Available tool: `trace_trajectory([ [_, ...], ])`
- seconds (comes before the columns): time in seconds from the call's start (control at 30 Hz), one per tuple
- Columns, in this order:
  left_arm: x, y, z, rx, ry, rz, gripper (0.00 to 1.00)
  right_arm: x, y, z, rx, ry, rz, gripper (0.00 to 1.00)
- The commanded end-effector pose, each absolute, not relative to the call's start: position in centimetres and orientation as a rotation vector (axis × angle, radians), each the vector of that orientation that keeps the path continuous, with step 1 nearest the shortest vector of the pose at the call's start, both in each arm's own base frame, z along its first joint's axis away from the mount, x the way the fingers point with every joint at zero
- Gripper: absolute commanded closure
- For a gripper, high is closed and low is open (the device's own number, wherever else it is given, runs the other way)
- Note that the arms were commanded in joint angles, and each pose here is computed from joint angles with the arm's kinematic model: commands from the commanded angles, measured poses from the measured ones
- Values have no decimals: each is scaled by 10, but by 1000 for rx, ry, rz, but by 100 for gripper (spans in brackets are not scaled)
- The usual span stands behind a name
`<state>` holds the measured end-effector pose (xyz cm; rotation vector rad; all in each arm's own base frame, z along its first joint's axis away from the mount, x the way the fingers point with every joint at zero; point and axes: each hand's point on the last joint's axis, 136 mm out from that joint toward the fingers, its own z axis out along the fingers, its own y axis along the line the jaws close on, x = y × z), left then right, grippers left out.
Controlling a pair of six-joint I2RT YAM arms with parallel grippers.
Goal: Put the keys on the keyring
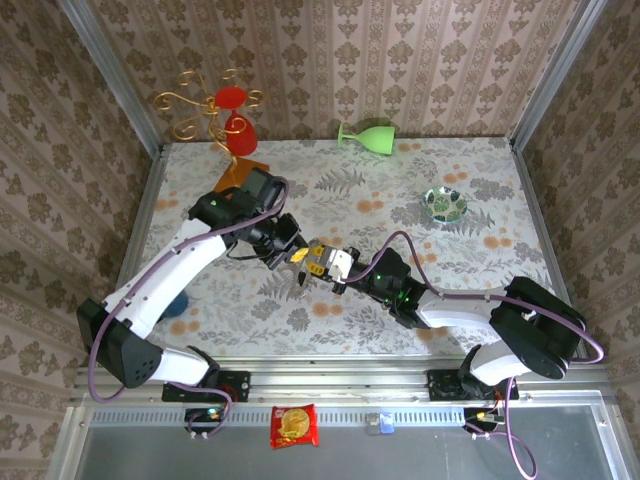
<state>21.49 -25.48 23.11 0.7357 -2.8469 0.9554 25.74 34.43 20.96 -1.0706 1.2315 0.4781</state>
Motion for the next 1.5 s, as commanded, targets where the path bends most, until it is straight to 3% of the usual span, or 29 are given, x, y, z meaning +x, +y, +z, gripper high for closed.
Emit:
trace_trajectory([
  [0.0,215,-252,238,834,-2795,990,100,258,349,235,-1005,1166,492,74],
  [0.5,215,-257,237,880,-2743,1023,100,264,355,236,-983,1165,469,80],
  [0.63,214,-259,236,900,-2719,1040,100,269,354,241,-954,1161,447,86],
  [0.77,216,-262,237,908,-2702,1081,100,270,352,241,-944,1158,433,100],
  [0.83,220,-264,238,898,-2710,1118,100,269,352,240,-949,1160,435,100],
  [0.93,229,-261,242,884,-2774,1177,74,267,352,237,-966,1165,445,100],
  [1.1,262,-231,263,864,-3038,1290,53,267,348,234,-971,1195,482,100],
  [1.17,280,-214,275,809,-3200,1347,49,268,346,232,-972,1209,501,100],
  [1.3,306,-187,298,416,-3623,1407,48,268,343,229,-987,1235,531,100],
  [1.4,306,-186,312,-406,-3945,1373,49,268,341,228,-1003,1253,558,100],
  [1.47,292,-194,316,-1211,-3988,1300,50,268,339,229,-1008,1260,575,100],
])
